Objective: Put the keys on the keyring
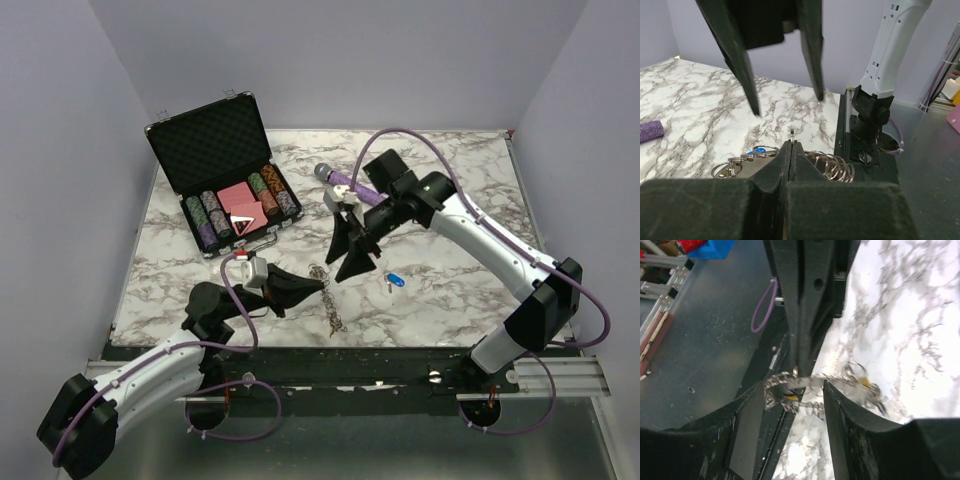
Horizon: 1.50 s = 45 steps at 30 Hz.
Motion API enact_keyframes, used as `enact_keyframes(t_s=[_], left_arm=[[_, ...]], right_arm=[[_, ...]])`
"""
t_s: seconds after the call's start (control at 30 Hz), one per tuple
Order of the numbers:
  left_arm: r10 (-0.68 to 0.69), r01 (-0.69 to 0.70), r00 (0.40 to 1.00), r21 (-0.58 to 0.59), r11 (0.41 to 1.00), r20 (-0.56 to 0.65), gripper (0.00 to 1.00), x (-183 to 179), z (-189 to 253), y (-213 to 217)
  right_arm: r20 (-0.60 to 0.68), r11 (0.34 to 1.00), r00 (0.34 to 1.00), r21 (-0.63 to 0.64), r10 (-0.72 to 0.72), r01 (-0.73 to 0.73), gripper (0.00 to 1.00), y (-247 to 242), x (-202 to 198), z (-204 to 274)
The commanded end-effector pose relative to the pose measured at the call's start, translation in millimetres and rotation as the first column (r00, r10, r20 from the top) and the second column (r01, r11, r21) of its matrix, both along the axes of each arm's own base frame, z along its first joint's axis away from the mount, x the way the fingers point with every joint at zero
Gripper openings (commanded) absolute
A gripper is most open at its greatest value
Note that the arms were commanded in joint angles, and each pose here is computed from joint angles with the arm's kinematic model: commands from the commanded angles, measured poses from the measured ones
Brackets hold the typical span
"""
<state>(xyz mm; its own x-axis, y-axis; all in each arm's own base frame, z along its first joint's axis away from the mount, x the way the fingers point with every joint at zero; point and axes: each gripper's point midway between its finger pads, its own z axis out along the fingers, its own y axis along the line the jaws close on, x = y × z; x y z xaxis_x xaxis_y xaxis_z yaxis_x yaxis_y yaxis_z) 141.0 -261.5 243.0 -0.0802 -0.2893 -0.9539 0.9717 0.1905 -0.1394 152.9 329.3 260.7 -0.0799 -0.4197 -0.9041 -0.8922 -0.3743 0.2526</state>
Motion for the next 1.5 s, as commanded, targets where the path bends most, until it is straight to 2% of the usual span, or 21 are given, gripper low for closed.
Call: enact_keyframes(t_s=[0.0,0.1,0.33,0.6,0.93,1.47], left_arm=[[-0.034,0.050,0.985,-0.093,0.994,0.170,0.00,-22,32,11],[-0.083,0.105,0.973,-0.092,0.990,0.217,0.00,-37,40,16],[-0.179,0.214,0.941,-0.096,0.972,0.286,0.00,-66,66,25],[-0.313,0.361,0.915,-0.172,0.916,0.254,0.00,-91,101,30],[-0.421,0.455,0.890,-0.294,0.841,0.174,0.00,-100,143,35],[-0.512,0.521,0.851,-0.301,0.799,0.113,0.00,-98,165,30]], right_arm=[[0.007,0.993,0.999,0.112,-0.036,0.035,0.60,-21,11,50],[0.037,0.985,0.996,0.156,-0.084,0.078,0.60,-40,20,63],[0.070,0.974,0.987,0.185,-0.143,0.128,0.63,-58,16,55],[0.041,0.968,0.991,0.224,-0.126,0.114,0.64,-62,8,45],[0.051,0.965,0.989,0.234,-0.137,0.122,0.64,-65,7,33],[0.066,0.963,0.987,0.237,-0.148,0.129,0.64,-69,2,36]])
